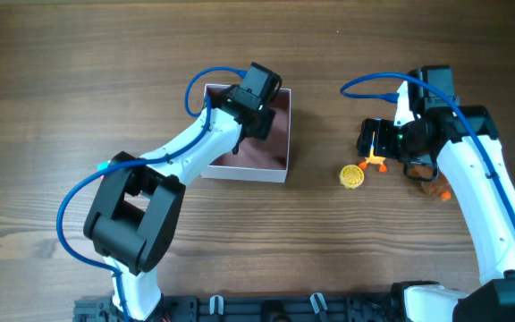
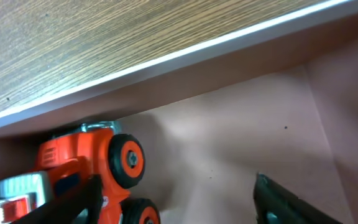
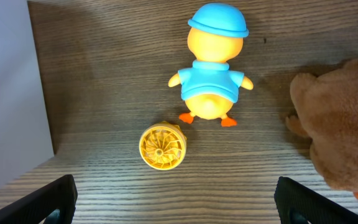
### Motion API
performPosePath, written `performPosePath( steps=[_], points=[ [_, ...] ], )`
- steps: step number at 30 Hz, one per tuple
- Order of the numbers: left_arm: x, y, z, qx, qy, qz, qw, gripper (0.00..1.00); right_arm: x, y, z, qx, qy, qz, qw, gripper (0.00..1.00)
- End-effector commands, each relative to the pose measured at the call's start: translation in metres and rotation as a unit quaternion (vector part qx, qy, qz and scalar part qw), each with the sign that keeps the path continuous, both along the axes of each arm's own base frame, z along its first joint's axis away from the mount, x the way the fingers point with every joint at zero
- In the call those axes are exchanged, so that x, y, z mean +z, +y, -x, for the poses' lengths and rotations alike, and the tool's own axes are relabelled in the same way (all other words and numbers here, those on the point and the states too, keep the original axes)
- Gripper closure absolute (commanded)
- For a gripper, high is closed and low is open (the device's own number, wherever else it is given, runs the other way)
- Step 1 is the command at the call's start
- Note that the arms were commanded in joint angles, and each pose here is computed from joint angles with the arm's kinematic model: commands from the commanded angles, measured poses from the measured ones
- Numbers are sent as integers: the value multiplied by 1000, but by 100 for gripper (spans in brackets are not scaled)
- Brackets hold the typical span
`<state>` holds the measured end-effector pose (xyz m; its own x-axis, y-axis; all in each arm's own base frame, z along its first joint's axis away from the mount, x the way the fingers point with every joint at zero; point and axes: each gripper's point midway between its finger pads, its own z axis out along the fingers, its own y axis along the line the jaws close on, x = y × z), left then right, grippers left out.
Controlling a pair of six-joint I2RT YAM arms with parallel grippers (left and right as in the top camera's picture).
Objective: Pack container
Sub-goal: 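Carry the red truck into the box and release it with left gripper, then move left gripper to the colour cube and grasp it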
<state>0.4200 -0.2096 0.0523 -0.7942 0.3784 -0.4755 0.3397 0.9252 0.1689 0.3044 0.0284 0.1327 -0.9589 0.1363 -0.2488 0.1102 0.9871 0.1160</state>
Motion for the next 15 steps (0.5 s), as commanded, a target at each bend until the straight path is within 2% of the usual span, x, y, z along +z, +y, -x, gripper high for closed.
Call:
performPosePath(
  steps=[1,5,10,13,15],
  points=[
    [4,-9,4,-10,-8,-6,1000,0,6,-5,-4,-2,-9,11,1000,1],
    [33,-26,17,-32,-26,6,999,0,6,-5,-4,1,-10,12,1000,0],
    [113,-9,34,-26,-73,38,996,0,6,-5,-4,11,-9,14,1000,0],
    [153,30,43,28,-93,55,994,0,6,-5,-4,11,-8,14,1000,0],
    [172,74,50,109,-93,78,987,0,6,-5,-3,11,-7,14,1000,0]
  ],
)
